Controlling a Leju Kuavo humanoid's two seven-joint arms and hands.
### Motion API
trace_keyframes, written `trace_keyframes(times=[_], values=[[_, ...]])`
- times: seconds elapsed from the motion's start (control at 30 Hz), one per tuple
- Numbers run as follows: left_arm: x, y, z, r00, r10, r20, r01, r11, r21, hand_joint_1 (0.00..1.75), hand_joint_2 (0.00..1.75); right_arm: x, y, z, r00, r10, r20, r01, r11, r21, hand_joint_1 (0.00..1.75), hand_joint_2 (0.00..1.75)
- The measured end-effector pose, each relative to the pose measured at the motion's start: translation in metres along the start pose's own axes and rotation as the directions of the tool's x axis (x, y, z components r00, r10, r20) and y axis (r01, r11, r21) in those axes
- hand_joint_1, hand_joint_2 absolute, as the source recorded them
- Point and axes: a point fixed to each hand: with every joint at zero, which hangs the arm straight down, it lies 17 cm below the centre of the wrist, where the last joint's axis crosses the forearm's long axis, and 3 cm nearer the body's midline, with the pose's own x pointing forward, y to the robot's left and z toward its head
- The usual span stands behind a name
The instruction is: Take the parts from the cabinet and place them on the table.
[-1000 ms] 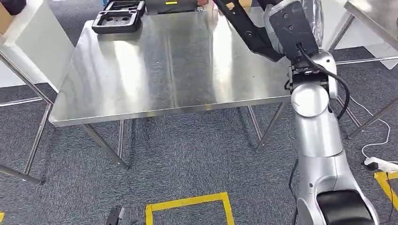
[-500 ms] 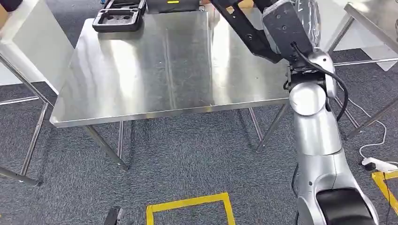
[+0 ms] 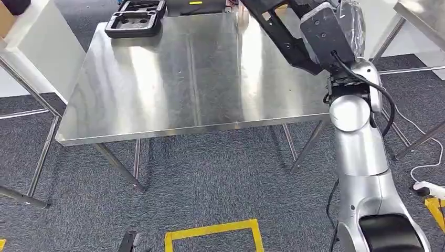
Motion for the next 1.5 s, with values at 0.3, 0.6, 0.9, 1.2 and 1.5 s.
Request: trace_keyframes(times=[0.3, 0.6, 0.9, 1.2, 1.5], values=[[-0.001, 0.001, 0.000, 1.000, 0.001, -0.001, -0.001, 1.000, 0.003, 0.00, 1.75, 0.001, 0.002, 0.000, 1.000, -0.003, 0.000, 0.003, 1.000, 0.003, 1.75, 1.75], [-0.001, 0.002, 0.000, 1.000, -0.006, -0.006, 0.006, 1.000, 0.009, 0.00, 1.75, -0.001, -0.001, -0.001, 1.000, 0.009, -0.002, -0.009, 1.000, 0.002, 1.75, 1.75], [-0.004, 0.002, 0.000, 1.000, 0.003, -0.017, -0.003, 1.000, 0.011, 0.00, 1.75, -0.010, 0.008, 0.004, 0.999, 0.041, -0.018, -0.041, 0.999, 0.029, 1.75, 1.75], [-0.005, 0.003, 0.001, 1.000, -0.001, -0.017, 0.001, 1.000, 0.011, 0.00, 1.75, -0.027, 0.017, 0.007, 0.993, 0.094, -0.064, -0.092, 0.995, 0.046, 1.75, 1.75], [-0.004, 0.007, 0.000, 1.000, -0.015, -0.019, 0.015, 1.000, 0.014, 0.00, 1.75, -0.041, 0.020, 0.009, 0.984, 0.151, -0.090, -0.146, 0.987, 0.060, 1.75, 1.75]])
